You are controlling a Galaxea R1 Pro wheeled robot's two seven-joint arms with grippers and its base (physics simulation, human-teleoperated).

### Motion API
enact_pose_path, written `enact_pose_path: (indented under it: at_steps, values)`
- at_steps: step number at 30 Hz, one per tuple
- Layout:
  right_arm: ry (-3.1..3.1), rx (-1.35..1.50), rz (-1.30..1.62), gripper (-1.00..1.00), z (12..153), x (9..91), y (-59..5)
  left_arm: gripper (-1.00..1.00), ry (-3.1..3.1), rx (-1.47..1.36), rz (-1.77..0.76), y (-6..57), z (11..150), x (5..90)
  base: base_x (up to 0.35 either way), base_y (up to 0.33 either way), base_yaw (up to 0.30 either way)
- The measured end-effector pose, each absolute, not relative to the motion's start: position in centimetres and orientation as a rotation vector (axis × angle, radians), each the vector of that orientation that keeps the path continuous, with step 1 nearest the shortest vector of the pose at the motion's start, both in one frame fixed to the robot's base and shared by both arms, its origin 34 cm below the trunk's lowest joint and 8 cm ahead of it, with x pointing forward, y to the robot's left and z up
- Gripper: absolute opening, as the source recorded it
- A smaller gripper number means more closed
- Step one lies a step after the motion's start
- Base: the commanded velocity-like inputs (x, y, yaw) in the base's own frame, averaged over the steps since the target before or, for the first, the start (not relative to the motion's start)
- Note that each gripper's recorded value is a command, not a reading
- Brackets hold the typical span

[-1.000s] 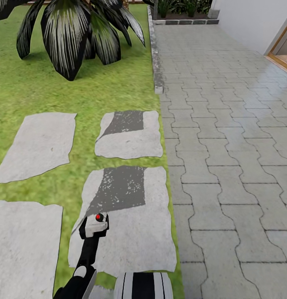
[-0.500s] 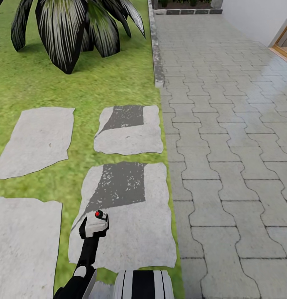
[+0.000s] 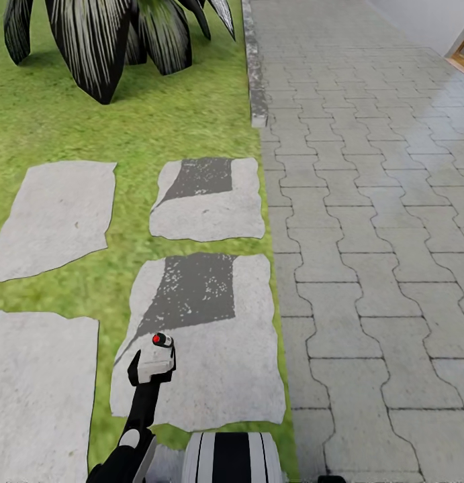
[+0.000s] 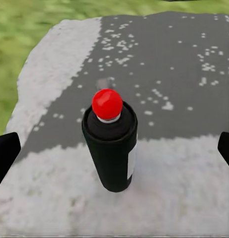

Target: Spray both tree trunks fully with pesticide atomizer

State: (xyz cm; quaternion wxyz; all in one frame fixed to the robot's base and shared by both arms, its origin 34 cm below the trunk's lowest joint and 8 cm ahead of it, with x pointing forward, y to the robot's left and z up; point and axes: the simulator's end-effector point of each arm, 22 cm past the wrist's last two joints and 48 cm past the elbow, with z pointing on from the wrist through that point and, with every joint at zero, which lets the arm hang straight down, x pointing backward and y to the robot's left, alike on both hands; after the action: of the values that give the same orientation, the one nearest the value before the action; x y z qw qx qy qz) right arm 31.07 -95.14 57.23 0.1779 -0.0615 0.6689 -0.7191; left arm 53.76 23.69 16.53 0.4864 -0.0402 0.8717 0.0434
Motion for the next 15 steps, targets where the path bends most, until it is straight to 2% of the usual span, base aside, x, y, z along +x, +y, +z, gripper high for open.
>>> enact_pose_path:
  at_steps: [15]
  values:
    - [1.914,-0.212,-2.045,1.00,56.3,31.4,-95.1,1.00,2.157,-0.099,0.109,23.7,14.8,52.5,0.000,0.000,0.000]
